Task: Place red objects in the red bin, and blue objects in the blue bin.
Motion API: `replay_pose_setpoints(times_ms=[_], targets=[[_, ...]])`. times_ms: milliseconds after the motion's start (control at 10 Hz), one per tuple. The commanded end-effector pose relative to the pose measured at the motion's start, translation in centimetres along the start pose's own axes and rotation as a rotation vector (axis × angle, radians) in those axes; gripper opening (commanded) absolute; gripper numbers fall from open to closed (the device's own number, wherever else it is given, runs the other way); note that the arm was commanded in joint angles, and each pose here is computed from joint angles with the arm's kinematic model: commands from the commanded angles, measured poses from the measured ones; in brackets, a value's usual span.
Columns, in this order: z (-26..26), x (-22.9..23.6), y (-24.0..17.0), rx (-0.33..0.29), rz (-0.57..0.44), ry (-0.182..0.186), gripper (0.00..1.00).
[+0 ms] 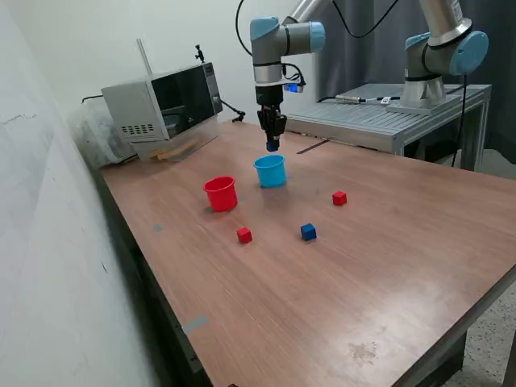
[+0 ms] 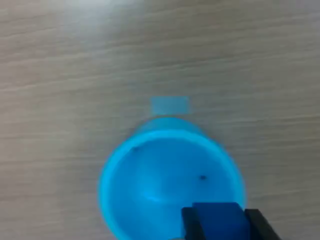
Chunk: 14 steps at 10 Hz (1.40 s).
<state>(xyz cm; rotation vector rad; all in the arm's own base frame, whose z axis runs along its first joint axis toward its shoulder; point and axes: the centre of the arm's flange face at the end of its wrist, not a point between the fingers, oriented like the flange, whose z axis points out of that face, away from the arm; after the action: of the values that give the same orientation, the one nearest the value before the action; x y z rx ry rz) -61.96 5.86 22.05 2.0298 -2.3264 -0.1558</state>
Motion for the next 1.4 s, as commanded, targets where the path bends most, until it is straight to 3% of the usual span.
replay_pose_setpoints(times_ms=[0,200,300,600,700,800,900,1300], targets=[[1.9,-2.4,1.0,0.018,0.028,0.000,0.00],[1.8,-2.4,1.0,0.015,0.030,0.000,0.00],[2.0,-2.3,0.9,0.019,0.030,0.001,1.00],[-0.3,-0.5,0.3,-0.009,0.003,0.001,1.00],[-2.9,1.7,-0.6,-0.047,-0.025,0.025,1.00],[-6.7,4.9,-1.9,-0.104,-0.063,0.068,1.00],[-10.6,8.3,-3.8,-0.124,-0.108,0.084,1.00],[-19.5,24.1,-13.3,-0.106,-0.189,0.130,1.00]])
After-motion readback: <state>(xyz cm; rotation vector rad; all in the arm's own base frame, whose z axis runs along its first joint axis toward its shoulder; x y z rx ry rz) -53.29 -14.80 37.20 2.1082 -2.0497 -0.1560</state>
